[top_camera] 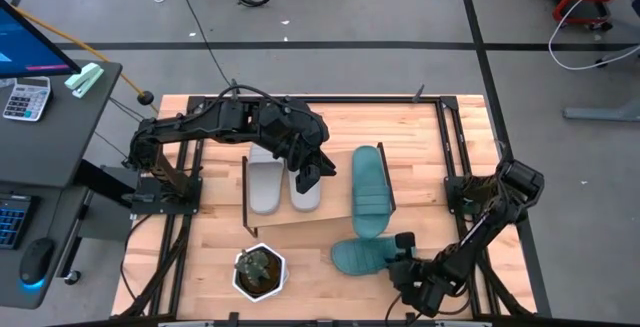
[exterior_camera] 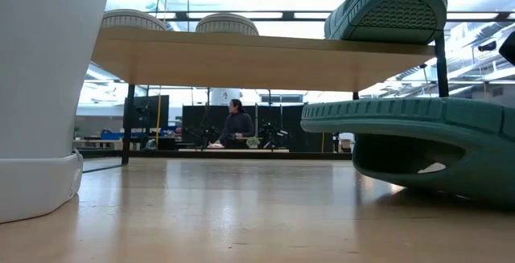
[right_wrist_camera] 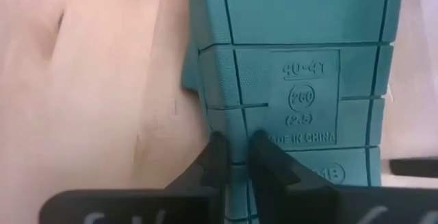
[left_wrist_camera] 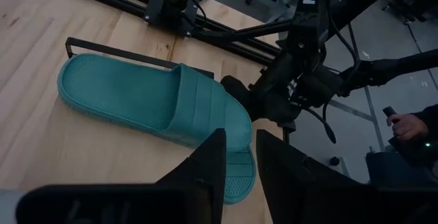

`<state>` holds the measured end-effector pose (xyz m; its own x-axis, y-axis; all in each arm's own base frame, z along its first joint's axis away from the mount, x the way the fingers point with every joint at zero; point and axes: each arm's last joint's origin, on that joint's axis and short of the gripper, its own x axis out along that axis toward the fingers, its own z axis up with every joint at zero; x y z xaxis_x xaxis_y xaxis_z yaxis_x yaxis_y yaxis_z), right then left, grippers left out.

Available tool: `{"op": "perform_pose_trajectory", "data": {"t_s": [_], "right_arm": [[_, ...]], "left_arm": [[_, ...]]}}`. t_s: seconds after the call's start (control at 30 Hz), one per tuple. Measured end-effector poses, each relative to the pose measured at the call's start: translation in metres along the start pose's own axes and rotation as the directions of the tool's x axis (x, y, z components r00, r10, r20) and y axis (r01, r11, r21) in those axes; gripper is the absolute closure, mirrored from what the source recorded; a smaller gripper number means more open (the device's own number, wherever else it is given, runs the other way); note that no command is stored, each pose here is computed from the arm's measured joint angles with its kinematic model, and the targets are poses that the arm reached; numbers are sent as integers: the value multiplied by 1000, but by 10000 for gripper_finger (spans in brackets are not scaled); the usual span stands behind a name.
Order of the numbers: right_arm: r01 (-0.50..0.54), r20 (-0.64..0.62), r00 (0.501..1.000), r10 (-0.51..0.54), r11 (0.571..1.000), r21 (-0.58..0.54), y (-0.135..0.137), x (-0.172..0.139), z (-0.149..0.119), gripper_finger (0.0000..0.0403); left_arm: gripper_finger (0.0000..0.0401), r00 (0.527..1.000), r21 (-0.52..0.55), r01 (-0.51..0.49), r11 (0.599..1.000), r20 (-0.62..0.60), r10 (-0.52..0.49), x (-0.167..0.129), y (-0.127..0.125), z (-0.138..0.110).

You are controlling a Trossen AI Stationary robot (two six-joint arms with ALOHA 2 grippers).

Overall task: Pick and place slides into the shelf
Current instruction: Put the green slide on the shelf

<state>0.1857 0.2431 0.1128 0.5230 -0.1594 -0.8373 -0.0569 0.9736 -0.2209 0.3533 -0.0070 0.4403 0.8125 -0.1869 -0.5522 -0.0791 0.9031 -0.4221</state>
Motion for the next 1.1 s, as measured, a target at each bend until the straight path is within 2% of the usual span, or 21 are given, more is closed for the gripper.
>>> {"op": "perform_pose_trajectory", "data": {"t_s": [0.17,0.33,0.47,0.63,0.9,1.1], "right_arm": [[-61,21,998,59,994,94,-5,-17,7,364],[-163,53,986,156,971,176,-11,-47,23,382],[-271,124,959,253,950,158,-10,-77,39,390],[-381,170,918,357,915,134,-11,-115,44,401],[-405,270,899,344,888,218,-34,-151,49,399],[-334,221,931,289,920,204,-52,-156,43,400]], "left_arm": [[313,1000,1,0,1000,0,0,0,0,0],[312,1000,9,3,1000,-2,-3,0,-1,-1],[318,1000,13,4,1000,-2,-4,0,-2,-1],[320,1000,21,4,1000,-2,-4,0,-2,-1],[316,1000,32,7,999,3,-7,0,-2,0],[323,1000,33,7,999,4,-7,0,-2,0]]}}
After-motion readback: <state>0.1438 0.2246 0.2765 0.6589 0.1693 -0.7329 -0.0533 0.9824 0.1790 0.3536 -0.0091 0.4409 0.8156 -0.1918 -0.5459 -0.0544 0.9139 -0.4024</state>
